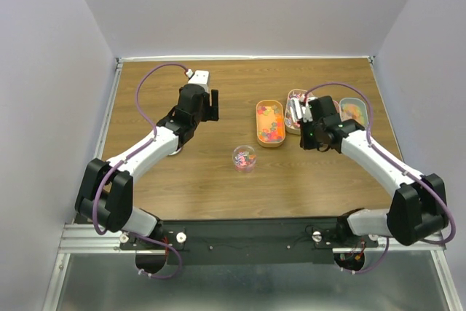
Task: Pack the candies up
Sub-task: Place the fake candies in the packing bottle.
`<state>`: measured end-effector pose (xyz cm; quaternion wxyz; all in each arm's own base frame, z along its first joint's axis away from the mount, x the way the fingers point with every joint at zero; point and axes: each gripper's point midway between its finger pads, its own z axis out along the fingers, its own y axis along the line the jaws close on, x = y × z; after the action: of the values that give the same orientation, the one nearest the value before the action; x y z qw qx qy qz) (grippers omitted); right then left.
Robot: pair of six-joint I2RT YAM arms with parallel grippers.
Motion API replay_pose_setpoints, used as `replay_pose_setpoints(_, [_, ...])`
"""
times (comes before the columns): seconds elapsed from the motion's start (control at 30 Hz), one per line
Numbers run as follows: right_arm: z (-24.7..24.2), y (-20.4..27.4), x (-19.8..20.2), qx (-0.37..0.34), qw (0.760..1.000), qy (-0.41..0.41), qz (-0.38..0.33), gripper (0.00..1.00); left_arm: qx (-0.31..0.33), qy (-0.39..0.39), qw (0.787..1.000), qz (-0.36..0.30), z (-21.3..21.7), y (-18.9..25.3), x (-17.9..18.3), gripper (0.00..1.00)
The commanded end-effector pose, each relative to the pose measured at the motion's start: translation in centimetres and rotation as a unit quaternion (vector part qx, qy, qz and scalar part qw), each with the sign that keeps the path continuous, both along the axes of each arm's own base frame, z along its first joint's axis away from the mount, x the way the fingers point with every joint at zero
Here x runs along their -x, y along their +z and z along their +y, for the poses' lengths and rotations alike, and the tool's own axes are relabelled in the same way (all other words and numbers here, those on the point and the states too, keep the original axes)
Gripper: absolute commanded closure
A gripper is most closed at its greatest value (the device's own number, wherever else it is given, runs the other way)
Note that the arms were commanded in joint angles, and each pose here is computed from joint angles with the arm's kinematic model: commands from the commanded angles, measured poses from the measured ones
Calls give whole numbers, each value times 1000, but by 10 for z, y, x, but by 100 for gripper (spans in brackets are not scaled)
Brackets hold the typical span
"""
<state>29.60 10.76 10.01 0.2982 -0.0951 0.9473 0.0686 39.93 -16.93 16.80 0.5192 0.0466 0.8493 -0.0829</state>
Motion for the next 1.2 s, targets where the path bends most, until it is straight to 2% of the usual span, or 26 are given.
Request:
replay_pose_setpoints(0.0, [29, 14, 36, 7, 997, 61, 52, 99, -14, 10, 1000, -4, 3, 0, -4, 21])
replay_pose_setpoints(0.13, [55, 18, 50, 7, 993, 99, 67, 99, -16, 13, 1000, -7, 4, 2, -4, 21])
replay_pose_setpoints(0.37, [104, 6, 103, 8, 971, 190, 144, 99, -22, 24, 999, -12, 10, 4, -4, 21])
replay_pose_setpoints(0.7, [123, 5, 151, -8, 938, 238, 254, 99, -25, 30, 999, -16, 13, 8, -4, 21])
replay_pose_setpoints(1.17, [131, 12, 180, -20, 893, 245, 377, 99, -31, 38, 999, -21, 17, 13, -5, 21])
